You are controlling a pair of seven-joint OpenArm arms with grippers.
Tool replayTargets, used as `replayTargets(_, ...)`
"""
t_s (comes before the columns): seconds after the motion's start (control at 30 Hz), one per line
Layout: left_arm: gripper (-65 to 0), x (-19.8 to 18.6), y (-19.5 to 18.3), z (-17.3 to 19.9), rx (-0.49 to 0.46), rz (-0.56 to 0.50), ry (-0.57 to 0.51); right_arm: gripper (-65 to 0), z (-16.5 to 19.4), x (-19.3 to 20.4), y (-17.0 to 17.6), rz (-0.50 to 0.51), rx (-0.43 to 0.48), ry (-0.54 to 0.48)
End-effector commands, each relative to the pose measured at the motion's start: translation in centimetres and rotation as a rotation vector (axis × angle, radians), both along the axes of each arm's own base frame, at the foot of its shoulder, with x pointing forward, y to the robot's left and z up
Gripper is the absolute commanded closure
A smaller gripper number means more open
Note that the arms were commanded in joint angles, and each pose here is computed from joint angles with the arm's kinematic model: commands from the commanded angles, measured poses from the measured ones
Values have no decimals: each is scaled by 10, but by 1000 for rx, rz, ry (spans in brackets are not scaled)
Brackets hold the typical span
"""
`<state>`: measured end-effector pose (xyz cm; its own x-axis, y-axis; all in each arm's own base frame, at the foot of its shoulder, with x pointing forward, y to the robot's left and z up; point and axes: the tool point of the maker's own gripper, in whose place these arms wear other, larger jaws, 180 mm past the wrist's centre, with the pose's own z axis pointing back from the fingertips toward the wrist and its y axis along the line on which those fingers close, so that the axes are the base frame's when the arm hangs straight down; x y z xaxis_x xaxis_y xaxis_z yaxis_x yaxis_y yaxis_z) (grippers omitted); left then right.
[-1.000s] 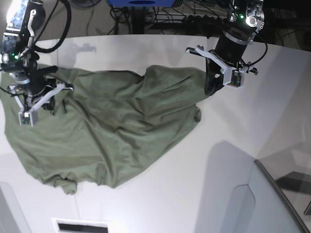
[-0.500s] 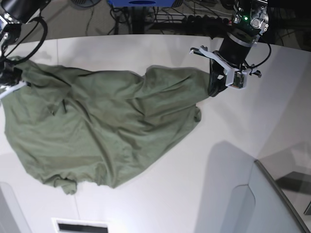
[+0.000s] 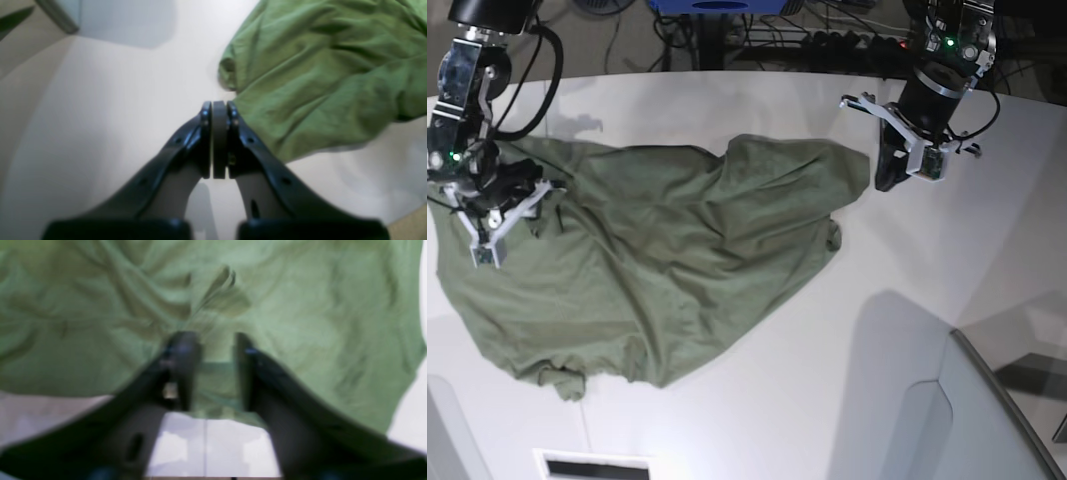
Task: Layout the t-shirt on the table in an organized manner, then fold the t-shirt properly
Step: 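Grasp the green t-shirt edge with the right gripper and lift it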
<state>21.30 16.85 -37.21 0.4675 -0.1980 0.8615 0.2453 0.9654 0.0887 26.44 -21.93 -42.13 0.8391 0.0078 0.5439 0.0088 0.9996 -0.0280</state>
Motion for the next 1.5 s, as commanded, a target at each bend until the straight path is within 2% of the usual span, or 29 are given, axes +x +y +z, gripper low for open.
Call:
replayTargets(0.0,0,1,2,6,-4,3,-27,-311,14,15,-3,7,-13,-53)
replayTargets(0.07,0,-4,6,-1,0,12,-4,-399,19,24,-2,6,-12,-72)
replayTargets(0.17,0,-7,7,-4,5,12,6,-450,21,31,2,4,1,-82)
replayTargets(0.4,0,-8,7,-4,-1,14,8,-447,-17,31,8,-15,65,14)
replayTargets(0.7,0,-8,6,-5,-1,13,10,-446,-13,42,2,-73,66,-31)
replayTargets(0.93,0,-9,6,-5,-3,14,12,-441,-28,37,3,-81,84,13)
replayTargets(1.13,0,-9,6,-5,-3,14,13,-290,-36,34,2,-89,91,21)
replayTargets(1.33,0,-11,8,-10,-1,17,25,-197,-36,34,2,-90,93,21)
replayTargets(1.37,0,-12,8,-11,0,18,28,-170,-36,34,2,-90,93,21)
replayTargets(1.47,0,-14,10,-15,2,22,39,-32,-36,33,2,-88,90,24)
